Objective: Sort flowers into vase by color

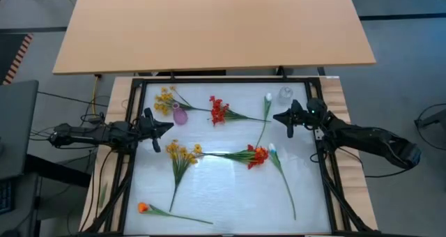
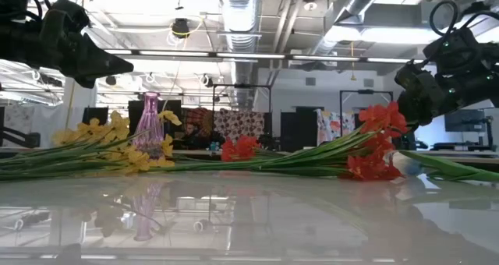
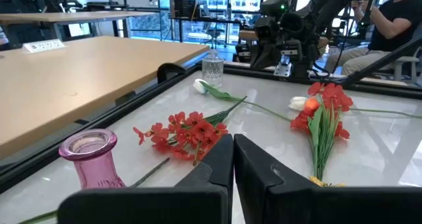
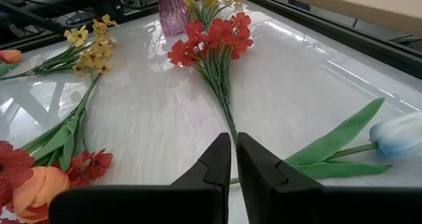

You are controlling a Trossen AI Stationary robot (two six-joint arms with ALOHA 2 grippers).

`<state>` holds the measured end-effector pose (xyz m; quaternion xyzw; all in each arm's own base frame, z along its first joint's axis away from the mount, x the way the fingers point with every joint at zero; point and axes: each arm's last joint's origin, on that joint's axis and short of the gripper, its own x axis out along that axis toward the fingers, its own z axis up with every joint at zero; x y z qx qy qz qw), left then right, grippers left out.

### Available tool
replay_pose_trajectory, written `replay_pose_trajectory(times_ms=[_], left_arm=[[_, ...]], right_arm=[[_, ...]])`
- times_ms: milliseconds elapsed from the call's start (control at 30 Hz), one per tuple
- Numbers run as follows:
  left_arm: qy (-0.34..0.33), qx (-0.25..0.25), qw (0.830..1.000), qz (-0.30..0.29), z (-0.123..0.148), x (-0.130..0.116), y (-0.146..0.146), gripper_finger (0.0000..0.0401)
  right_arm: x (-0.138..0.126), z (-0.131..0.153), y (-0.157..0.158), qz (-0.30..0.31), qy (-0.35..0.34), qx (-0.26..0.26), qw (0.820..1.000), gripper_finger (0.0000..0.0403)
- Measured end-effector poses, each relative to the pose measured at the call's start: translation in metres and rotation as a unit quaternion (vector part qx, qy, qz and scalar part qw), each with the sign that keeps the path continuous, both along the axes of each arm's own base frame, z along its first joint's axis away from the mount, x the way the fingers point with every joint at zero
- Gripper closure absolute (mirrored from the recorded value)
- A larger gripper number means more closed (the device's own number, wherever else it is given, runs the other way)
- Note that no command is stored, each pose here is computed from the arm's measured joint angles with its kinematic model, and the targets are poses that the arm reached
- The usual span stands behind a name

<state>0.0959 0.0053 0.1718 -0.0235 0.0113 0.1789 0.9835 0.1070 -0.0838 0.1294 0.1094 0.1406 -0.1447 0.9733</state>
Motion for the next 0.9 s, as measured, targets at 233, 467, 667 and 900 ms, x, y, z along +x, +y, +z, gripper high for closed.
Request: replay_pose_trajectory(times_ms=[233, 467, 667, 900], left_arm=[[0.0, 0.0, 1.0, 0.0, 0.0, 0.0, 0.0, 0.0401], [0.0, 0.0, 1.0, 0.0, 0.0, 0.0, 0.0, 0.0401], [0.0, 0.0, 1.0, 0.0, 0.0, 0.0, 0.0, 0.0401], [-0.002, -0.005, 1.0, 0.0, 0.0, 0.0, 0.0, 0.0401]], right_arm=[[0.0, 0.0, 0.0, 0.0, 0.0, 0.0, 1.0, 0.0348], [0.0, 0.0, 0.0, 0.0, 0.0, 0.0, 1.0, 0.0348], [0.0, 0.0, 0.0, 0.0, 0.0, 0.0, 1.0, 0.0348], [0.0, -0.0001, 0.0, 0.0, 0.0, 0.0, 1.0, 0.0348]])
